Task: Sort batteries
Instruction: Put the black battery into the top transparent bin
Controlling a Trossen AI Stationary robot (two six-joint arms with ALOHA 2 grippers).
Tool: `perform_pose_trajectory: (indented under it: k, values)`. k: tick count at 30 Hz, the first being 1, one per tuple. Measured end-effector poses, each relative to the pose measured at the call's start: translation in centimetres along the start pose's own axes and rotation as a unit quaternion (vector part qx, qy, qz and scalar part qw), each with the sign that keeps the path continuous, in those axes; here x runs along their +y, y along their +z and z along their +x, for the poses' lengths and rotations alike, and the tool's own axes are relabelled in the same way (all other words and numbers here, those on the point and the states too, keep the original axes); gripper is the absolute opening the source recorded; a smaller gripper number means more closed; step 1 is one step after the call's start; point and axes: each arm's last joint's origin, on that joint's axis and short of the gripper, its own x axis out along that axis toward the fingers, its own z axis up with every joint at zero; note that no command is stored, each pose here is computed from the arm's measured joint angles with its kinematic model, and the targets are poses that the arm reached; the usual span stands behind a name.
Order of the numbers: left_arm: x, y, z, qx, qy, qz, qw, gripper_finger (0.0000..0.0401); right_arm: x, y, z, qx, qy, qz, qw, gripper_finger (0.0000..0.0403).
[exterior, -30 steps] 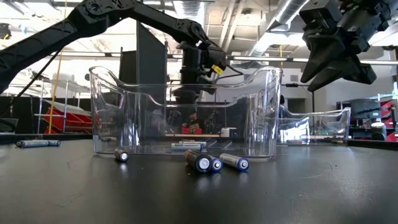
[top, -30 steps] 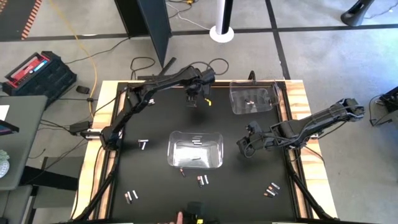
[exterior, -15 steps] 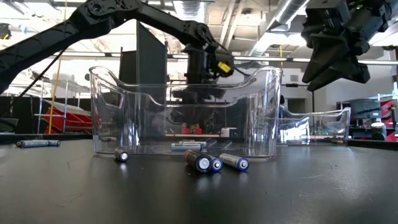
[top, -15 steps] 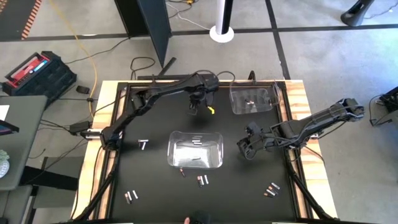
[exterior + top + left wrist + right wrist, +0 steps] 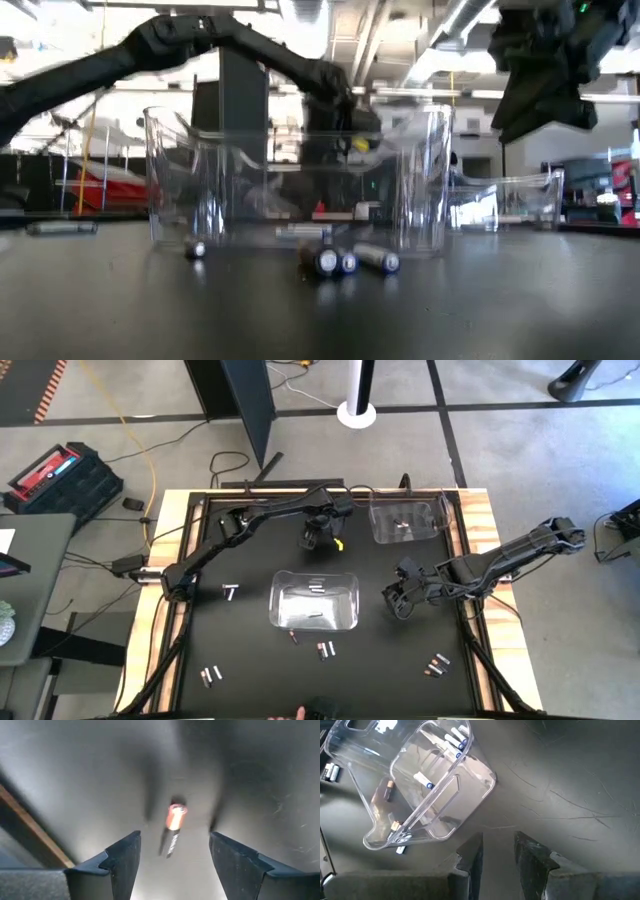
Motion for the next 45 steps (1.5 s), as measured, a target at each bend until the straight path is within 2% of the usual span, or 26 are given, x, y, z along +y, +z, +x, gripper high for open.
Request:
perform_pose_trajectory:
  k: [8, 15, 25, 33, 45]
  values:
    - [0.1, 0.0, -0.1, -0.005, 0.001, 0.013, 1.0, 0.0229, 0.0, 0.0, 0.0, 0.0, 0.0, 0.004, 1.0, 0.0127]
    - [0.0, -0.6, 0.0, 0.024, -0.003, 0.028, 0.999, 0.0202, 0.1, 0.1, 0.0, -0.003, 0.004, 0.013, 1.0, 0.0127]
    - [0.5, -0.8, 0.2, 0.014, -0.005, 0.023, 1.0, 0.0168, 0.1, 0.2, 0.0, -0.015, 0.0, 0.021, 1.0, 0.0127]
    - [1.0, -1.0, 0.4, -0.009, -0.021, 0.007, 1.0, 0.0147, 0.1, 0.2, 0.0, -0.018, 0.001, 0.027, 0.999, 0.0127]
    - [1.9, -1.0, 0.4, -0.08, -0.049, -0.027, 0.995, 0.0144, 0.2, 0.3, 0.0, -0.021, 0.008, 0.03, 0.999, 0.0127]
